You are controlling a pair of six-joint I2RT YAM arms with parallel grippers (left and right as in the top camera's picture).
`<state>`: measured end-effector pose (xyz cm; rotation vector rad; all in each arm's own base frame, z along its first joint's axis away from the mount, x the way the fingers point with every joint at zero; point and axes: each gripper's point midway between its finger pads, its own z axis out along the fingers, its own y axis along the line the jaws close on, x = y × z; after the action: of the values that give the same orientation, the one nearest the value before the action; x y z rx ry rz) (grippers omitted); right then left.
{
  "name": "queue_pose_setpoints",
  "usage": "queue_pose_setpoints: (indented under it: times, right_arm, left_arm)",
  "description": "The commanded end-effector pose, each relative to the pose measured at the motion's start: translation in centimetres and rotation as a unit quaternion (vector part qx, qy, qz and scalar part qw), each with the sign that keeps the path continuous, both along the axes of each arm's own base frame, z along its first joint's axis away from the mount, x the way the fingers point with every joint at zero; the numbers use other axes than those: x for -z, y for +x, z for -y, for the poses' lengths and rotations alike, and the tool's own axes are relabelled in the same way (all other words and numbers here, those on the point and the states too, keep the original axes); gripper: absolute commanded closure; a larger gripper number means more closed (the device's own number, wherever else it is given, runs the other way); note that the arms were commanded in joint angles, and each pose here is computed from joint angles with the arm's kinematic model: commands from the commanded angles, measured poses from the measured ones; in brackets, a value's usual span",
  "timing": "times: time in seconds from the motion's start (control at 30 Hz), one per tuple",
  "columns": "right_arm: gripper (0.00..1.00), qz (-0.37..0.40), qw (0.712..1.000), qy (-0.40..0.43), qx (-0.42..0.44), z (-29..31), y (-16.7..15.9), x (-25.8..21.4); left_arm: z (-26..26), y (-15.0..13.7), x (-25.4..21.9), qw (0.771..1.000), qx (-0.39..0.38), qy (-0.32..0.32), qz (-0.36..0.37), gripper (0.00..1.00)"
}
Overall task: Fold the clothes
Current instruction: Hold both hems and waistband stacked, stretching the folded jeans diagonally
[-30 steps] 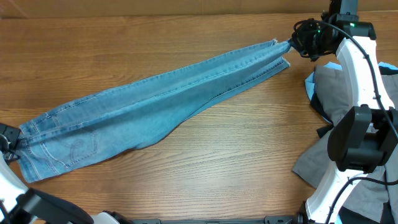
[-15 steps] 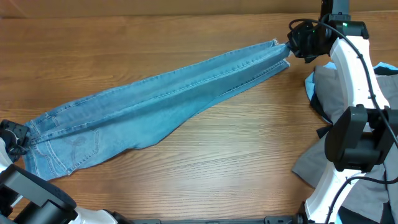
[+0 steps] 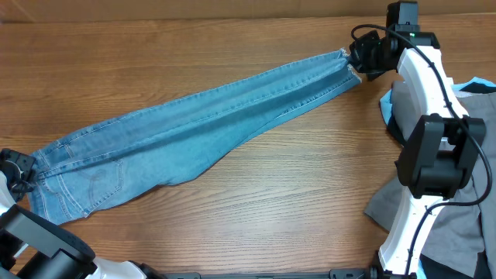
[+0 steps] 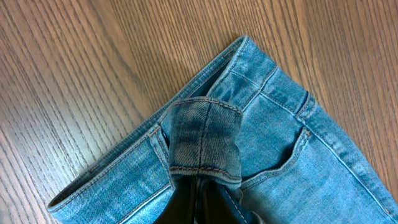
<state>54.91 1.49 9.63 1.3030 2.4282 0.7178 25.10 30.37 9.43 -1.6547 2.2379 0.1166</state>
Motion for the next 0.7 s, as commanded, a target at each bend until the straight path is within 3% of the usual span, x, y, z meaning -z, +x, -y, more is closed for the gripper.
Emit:
queue_pose_setpoints:
  times: [0.0, 0.13, 0.27, 0.67]
  right_arm:
    - [0.96, 0.045, 0.998, -0.034, -0.013, 1.6, 1.1, -2.6]
    - [0.96, 0.073, 0.995, -0.054, -0.043, 1.6, 0.6, -6.2]
    - [0.96, 0.053, 0.996, -0.052, -0.041, 1.5, -1.5, -9.3]
    - [0.96, -0.022, 0.995, -0.085, 0.037, 3.7, -4.1, -8.3]
  left_arm:
    - [-1.5, -0.4, -0.7, 0.999, -0.022, 0.027, -0.010, 0.96]
    - [-1.5, -0.4, -0.7, 0.999, -0.022, 0.028, -0.010, 0.96]
    - [-1.5, -0.4, -0.7, 0.999, -0.022, 0.028, -0.010, 0.96]
    - [-1.5, -0.4, -0.7, 0.999, -0.022, 0.028, -0.010, 0.96]
